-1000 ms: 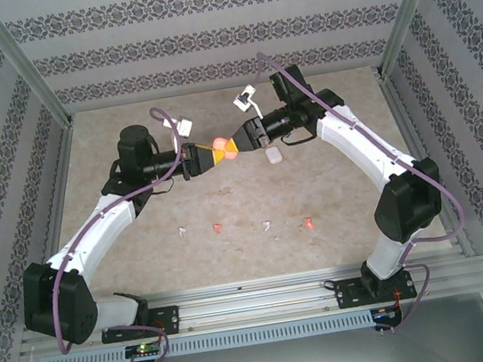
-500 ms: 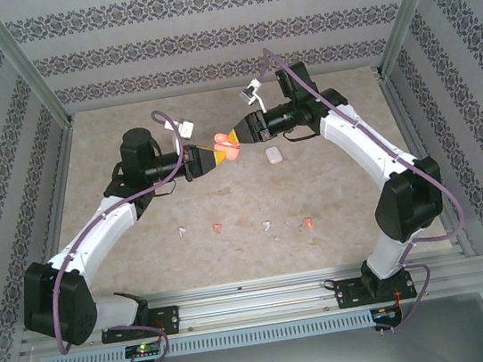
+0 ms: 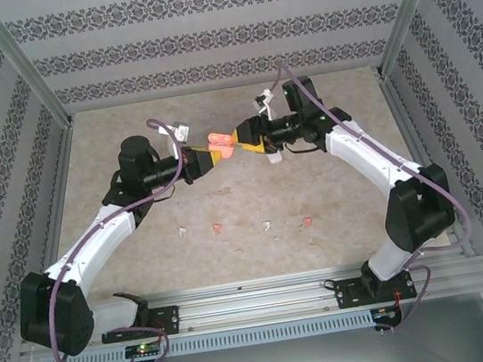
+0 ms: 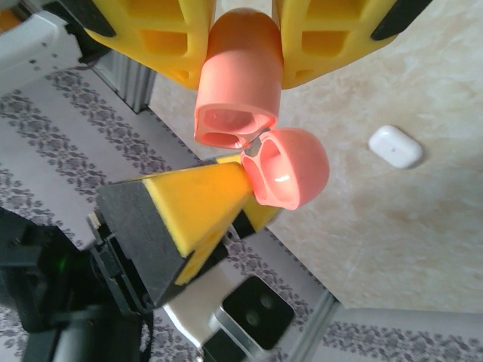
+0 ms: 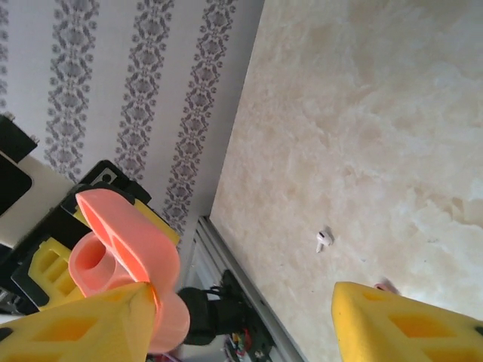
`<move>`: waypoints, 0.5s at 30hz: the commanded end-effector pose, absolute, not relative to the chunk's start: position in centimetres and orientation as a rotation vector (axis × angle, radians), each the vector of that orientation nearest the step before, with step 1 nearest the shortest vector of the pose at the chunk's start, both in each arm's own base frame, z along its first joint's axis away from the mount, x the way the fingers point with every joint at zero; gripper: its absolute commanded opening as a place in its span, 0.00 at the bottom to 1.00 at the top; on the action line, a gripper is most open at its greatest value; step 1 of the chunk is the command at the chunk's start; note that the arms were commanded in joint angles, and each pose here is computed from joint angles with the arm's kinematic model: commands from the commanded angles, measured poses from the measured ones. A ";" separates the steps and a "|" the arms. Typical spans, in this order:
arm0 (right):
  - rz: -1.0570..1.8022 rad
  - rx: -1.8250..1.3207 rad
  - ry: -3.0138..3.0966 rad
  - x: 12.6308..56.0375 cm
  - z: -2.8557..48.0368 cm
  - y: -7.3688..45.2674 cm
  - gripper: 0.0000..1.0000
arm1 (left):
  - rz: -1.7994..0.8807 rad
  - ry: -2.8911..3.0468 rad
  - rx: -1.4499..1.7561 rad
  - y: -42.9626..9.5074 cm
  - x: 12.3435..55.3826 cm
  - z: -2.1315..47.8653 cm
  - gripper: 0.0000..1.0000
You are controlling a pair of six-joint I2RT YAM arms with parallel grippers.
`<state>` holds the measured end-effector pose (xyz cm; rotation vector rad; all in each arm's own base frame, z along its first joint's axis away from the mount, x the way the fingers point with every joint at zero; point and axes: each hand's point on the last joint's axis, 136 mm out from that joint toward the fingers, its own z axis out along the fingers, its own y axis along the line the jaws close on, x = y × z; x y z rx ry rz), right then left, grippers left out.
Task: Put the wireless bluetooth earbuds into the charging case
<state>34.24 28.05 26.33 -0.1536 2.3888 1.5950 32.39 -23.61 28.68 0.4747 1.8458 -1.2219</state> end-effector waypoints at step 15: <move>1.773 0.115 2.249 34.9 29.8 31.4 0.65 | -1.042 1.654 0.494 -23.2 34.1 31.7 0.00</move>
